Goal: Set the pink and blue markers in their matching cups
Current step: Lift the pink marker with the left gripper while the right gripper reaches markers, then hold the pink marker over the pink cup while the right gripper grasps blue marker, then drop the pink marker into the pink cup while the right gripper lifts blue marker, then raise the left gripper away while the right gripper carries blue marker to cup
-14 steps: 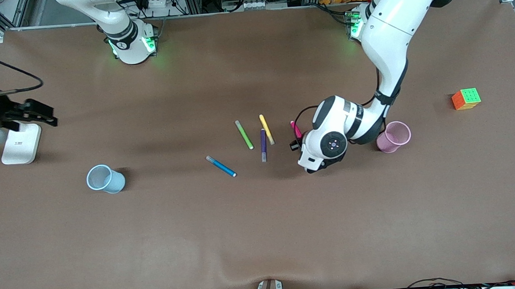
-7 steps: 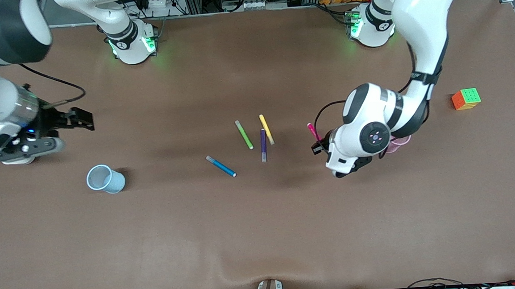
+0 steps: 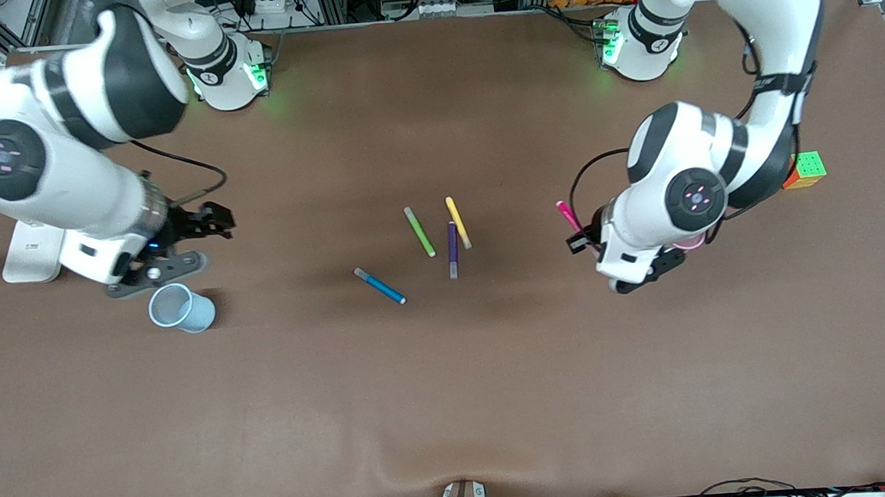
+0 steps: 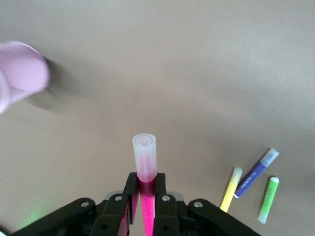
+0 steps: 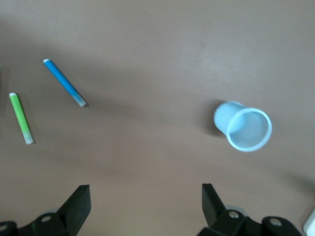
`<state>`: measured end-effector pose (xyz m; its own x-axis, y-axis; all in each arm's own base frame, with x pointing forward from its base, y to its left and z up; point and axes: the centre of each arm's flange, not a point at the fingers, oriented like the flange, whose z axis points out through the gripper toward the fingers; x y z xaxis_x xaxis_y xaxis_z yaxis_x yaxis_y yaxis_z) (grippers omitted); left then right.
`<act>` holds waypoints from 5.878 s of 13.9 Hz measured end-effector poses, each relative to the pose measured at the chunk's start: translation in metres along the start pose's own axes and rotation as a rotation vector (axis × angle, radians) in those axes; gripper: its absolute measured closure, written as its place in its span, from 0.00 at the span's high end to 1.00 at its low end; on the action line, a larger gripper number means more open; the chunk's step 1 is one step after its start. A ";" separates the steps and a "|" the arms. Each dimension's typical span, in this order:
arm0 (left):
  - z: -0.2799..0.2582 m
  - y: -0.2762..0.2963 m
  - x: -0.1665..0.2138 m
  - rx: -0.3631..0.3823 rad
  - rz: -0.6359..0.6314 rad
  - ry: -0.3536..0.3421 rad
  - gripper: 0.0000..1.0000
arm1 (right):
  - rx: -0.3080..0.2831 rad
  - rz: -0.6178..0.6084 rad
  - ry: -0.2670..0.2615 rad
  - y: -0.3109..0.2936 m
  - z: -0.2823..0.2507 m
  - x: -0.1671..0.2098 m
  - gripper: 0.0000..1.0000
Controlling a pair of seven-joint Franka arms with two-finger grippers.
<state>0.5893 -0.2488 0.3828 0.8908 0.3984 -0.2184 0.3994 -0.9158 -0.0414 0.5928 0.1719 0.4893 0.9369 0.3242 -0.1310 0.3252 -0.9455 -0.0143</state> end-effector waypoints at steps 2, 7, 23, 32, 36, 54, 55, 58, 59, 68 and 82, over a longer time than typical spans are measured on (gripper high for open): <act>-0.025 -0.012 -0.001 0.007 -0.001 0.053 0.17 | -0.008 -0.037 0.011 -0.026 0.017 0.013 1.00; -0.059 -0.038 0.001 0.030 -0.011 0.149 0.17 | -0.022 -0.139 0.072 -0.092 0.076 0.035 1.00; 0.006 -0.151 0.012 -0.010 0.044 0.384 0.17 | -0.046 -0.293 0.155 -0.194 0.269 0.075 1.00; 0.030 -0.186 0.015 -0.043 0.074 0.495 0.17 | -0.047 -0.305 0.182 -0.199 0.305 0.079 1.00; 0.043 -0.211 0.023 -0.028 0.098 0.526 0.17 | -0.046 -0.310 0.196 -0.202 0.314 0.076 1.00; 0.086 -0.220 0.025 -0.030 0.094 0.473 0.55 | -0.077 -0.338 -0.029 -0.197 0.265 0.080 0.18; 0.080 -0.219 0.028 -0.026 0.091 0.474 0.64 | -0.079 -0.351 -0.042 -0.193 0.259 0.079 0.18; 0.053 -0.211 0.036 0.024 0.082 0.442 0.96 | -0.106 -0.387 -0.067 -0.173 0.247 0.080 0.18; 0.043 -0.205 0.036 0.032 0.085 0.442 1.00 | -0.125 -0.400 -0.089 -0.163 0.241 0.079 0.18; -0.059 -0.182 0.033 0.053 0.143 0.357 1.00 | -0.297 -0.522 -0.378 -0.060 0.180 0.051 0.18; -0.231 -0.217 -0.006 0.066 0.335 0.282 1.00 | -0.392 -0.740 -0.568 0.140 0.168 0.036 0.18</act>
<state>0.5469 -0.0408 0.6186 0.9967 0.0684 0.0441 0.0717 -0.9943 -0.0783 0.6501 0.0463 0.3157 0.3163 0.6668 -0.6748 0.9145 -0.4035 0.0300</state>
